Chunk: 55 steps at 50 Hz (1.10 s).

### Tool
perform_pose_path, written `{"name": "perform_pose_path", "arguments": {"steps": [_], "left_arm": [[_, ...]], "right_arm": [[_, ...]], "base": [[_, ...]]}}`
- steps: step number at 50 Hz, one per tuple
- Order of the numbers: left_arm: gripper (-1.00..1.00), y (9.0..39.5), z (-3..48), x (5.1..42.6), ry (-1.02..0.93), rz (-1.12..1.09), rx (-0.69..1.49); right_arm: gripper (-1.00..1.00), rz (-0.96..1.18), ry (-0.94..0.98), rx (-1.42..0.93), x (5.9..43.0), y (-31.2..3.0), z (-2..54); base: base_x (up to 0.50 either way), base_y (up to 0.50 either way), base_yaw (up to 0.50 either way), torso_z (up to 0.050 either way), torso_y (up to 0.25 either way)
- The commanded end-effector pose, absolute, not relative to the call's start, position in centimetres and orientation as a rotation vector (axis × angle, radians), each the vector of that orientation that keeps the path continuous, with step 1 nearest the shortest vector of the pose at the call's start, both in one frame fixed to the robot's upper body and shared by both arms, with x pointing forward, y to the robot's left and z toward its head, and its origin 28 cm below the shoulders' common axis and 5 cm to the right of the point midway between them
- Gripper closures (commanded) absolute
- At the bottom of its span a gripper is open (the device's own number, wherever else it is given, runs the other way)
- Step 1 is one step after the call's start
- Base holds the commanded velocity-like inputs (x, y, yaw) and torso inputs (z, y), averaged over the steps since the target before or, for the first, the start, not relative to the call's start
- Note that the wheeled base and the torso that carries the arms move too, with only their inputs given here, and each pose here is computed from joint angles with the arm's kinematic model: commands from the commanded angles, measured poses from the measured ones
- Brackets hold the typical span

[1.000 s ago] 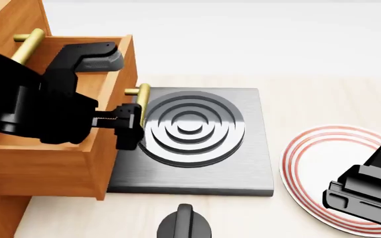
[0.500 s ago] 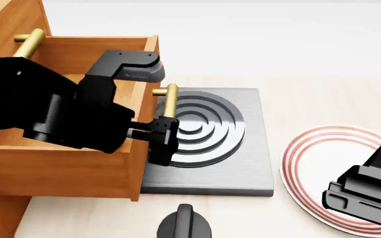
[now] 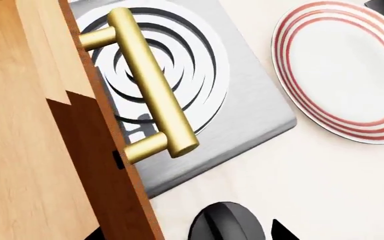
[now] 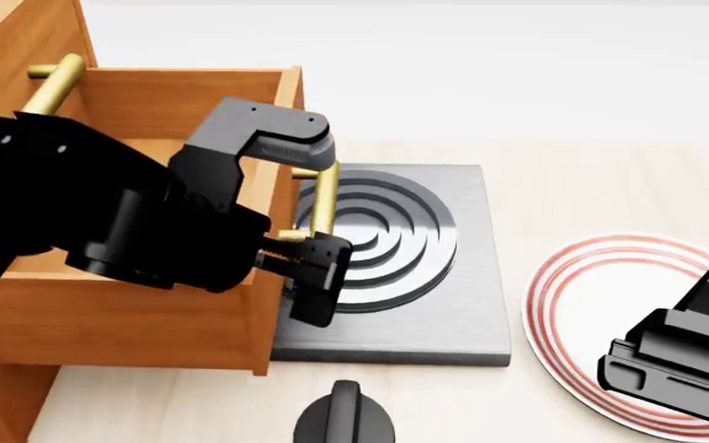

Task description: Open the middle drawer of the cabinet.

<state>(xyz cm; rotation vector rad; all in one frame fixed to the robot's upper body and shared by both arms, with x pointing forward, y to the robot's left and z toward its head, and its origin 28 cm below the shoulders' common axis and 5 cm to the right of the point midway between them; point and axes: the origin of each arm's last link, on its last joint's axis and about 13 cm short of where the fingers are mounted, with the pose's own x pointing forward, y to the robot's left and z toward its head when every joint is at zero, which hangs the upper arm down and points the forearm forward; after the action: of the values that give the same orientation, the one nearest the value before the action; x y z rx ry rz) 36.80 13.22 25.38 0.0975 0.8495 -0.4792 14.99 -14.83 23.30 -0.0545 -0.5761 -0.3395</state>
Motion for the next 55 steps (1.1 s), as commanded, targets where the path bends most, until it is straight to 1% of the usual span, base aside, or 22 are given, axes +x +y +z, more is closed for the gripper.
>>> {"name": "perform_pose_path", "arguments": {"steps": [1,8,11,14,16,19,36,43,49,55], "left_arm": [[-1.00,10.3,26.8,36.0,0.752,-0.741,-0.134],[-1.00,10.7,27.2,37.2,0.619,-0.687,-0.143],[-1.00,10.9,27.6,37.7,0.514,-0.659,-0.129],[-1.00,11.1,28.0,38.1,0.436,-0.623,-0.102],[-1.00,11.1,28.2,38.2,0.410,-0.616,-0.122],[-1.00,11.2,27.9,38.2,0.421,-0.615,-0.077],[-1.00,11.6,28.3,38.9,0.338,-0.559,-0.077],[-1.00,11.7,28.8,39.1,0.255,-0.534,-0.072],[-1.00,12.0,29.5,39.4,0.136,-0.489,-0.034],[-1.00,12.2,30.0,39.6,0.071,-0.459,-0.049]], "right_arm": [[-1.00,-0.336,-0.576,-0.055,15.0,-14.8,23.3],[-1.00,-0.337,-0.576,-0.054,15.0,-14.8,23.4],[-1.00,-0.337,-0.576,-0.054,15.0,-14.8,23.3],[-1.00,-0.336,-0.575,-0.055,15.1,-14.8,23.3],[-1.00,-0.336,-0.575,-0.056,15.1,-14.8,23.3],[-1.00,-0.336,-0.575,-0.055,15.1,-14.8,23.3],[-1.00,-0.338,-0.575,-0.054,15.1,-14.8,23.2],[-1.00,-0.338,-0.576,-0.054,15.1,-14.8,23.3],[-1.00,-0.337,-0.576,-0.054,15.1,-14.8,23.2],[-1.00,-0.339,-0.576,-0.053,15.1,-14.8,23.2]], "base": [[0.00,0.00,0.00,0.000,0.000],[0.01,0.00,-0.01,0.000,0.000],[0.01,0.00,-0.01,0.000,0.000],[0.00,0.00,-0.01,0.000,0.000],[0.01,0.00,-0.01,0.000,0.000],[0.00,0.00,-0.01,0.000,0.000],[0.00,0.00,0.00,0.000,0.001],[0.00,0.00,0.00,0.000,0.000],[0.00,0.00,0.00,0.000,0.000],[0.00,0.00,0.00,0.000,0.000]]}}
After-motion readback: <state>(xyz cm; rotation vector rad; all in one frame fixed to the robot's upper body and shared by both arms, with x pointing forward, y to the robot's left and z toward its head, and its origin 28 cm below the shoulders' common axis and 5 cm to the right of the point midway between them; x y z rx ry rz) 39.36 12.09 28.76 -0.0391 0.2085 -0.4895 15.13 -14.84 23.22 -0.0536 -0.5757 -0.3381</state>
